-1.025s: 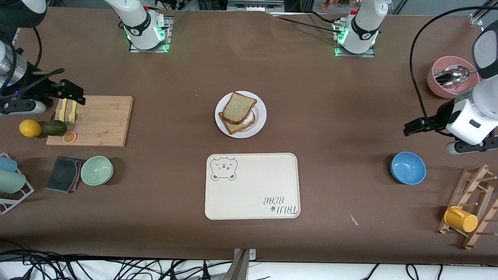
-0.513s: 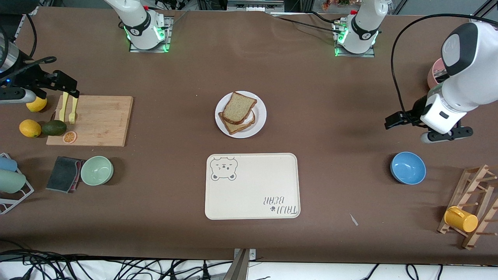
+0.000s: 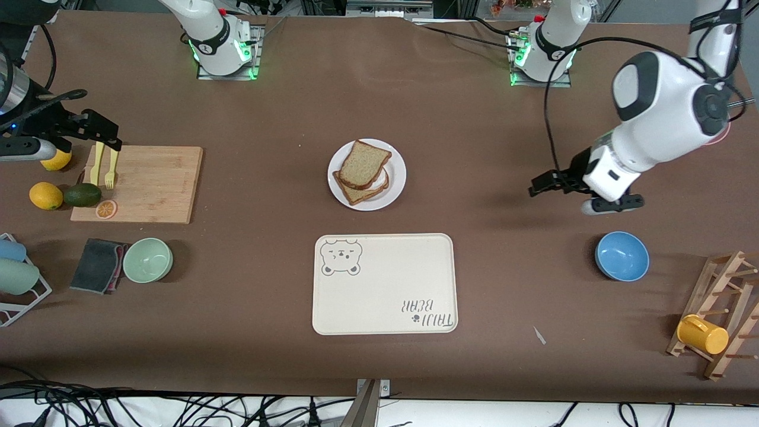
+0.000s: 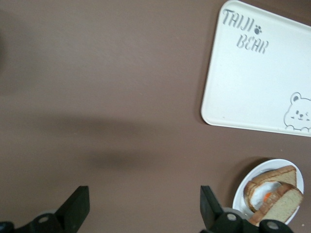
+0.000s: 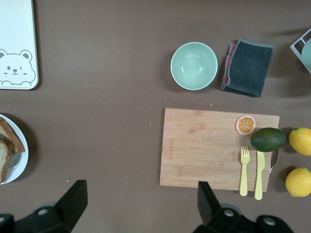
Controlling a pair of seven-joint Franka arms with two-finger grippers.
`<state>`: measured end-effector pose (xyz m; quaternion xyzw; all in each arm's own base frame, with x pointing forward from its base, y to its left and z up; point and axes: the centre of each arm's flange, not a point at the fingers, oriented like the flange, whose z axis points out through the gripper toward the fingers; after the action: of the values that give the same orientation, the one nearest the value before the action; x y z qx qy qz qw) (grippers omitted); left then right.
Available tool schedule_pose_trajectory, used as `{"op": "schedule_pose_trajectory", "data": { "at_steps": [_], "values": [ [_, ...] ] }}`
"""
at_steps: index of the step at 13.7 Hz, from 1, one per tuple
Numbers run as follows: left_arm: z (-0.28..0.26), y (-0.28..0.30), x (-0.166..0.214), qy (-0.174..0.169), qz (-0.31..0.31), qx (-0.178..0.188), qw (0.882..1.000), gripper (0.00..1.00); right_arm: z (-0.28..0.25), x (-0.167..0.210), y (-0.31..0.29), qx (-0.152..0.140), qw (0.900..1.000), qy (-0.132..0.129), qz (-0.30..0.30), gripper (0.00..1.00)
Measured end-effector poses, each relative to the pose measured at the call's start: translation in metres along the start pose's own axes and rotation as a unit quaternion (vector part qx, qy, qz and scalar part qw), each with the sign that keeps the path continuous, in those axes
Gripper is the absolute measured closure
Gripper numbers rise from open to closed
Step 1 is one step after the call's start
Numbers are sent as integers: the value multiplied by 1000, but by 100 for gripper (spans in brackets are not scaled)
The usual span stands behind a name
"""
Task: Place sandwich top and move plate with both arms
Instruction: 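Reach the left gripper toward the rim of the white plate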
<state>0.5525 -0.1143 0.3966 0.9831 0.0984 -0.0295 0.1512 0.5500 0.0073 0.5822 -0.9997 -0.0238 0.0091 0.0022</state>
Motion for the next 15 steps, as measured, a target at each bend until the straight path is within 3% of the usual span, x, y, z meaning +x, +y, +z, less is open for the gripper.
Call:
{"op": "schedule_pose_trajectory", "data": {
  "at_steps": [5, 15],
  "values": [
    [62, 48, -27, 3, -14, -76, 997, 0, -4, 0, 2, 0, 1000, 3, 2, 0],
    [170, 74, -72, -12, -56, -175, 983, 0, -3, 0, 8, 0, 1000, 1, 8, 0]
  ]
}}
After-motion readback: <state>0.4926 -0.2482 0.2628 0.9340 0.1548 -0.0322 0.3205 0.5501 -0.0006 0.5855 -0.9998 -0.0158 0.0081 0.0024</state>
